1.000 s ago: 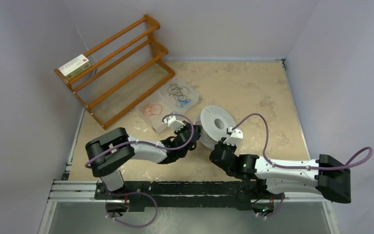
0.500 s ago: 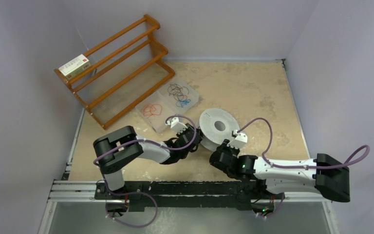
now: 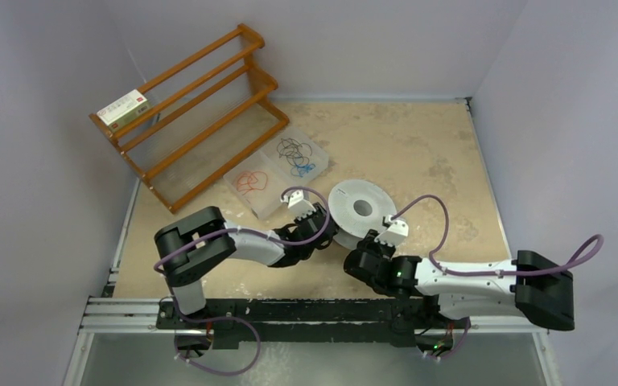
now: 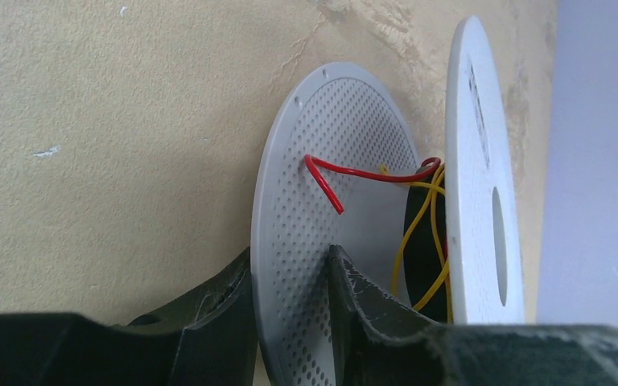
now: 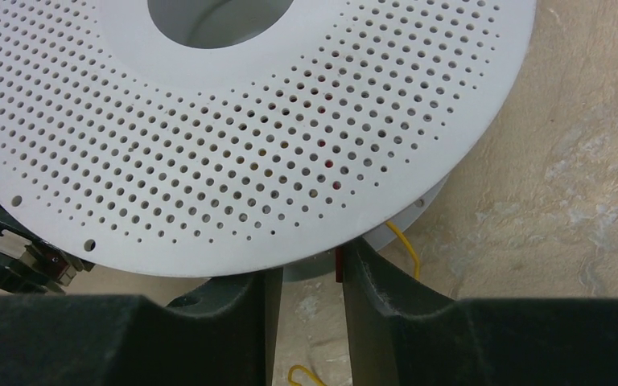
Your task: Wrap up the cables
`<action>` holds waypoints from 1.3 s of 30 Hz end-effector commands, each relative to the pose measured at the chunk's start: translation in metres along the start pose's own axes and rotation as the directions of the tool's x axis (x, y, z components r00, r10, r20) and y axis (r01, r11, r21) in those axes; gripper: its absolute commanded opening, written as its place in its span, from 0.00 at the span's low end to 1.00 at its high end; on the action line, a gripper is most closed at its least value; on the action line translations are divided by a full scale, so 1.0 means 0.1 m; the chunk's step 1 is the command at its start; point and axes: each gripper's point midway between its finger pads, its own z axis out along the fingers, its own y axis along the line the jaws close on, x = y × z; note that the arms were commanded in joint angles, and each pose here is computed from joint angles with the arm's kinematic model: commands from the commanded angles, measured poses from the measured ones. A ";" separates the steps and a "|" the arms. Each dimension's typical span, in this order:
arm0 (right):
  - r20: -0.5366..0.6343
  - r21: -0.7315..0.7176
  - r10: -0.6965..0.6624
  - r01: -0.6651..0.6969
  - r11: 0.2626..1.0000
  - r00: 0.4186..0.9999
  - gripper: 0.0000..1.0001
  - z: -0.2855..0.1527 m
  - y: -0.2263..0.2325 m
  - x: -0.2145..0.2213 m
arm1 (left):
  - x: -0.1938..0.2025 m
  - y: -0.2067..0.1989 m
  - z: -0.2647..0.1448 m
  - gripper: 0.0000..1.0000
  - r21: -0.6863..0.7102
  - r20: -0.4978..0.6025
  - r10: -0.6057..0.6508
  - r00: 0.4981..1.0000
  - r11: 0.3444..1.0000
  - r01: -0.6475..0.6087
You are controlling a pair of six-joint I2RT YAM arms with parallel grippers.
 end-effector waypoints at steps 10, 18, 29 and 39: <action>-0.012 0.015 0.089 -0.089 0.996 0.996 0.38 0.00 0.10 -0.02 | 0.34 0.14 -0.14 0.37 -0.035 -0.190 0.227 0.955 0.971 -0.238; -0.009 0.021 0.092 -0.091 0.996 0.996 0.42 -0.01 0.11 -0.03 | 0.23 0.26 -0.24 0.52 -0.082 -0.190 0.291 0.937 0.947 -0.311; 0.001 0.024 0.090 -0.090 0.996 0.996 0.45 -0.03 0.15 -0.10 | 0.07 0.28 -0.38 0.56 -0.092 -0.166 0.307 0.937 0.941 -0.325; -0.072 -0.086 0.022 -0.028 0.996 0.997 0.49 -0.15 0.41 -0.12 | -0.23 0.04 -0.60 0.56 -0.045 -0.120 0.376 0.919 0.922 -0.384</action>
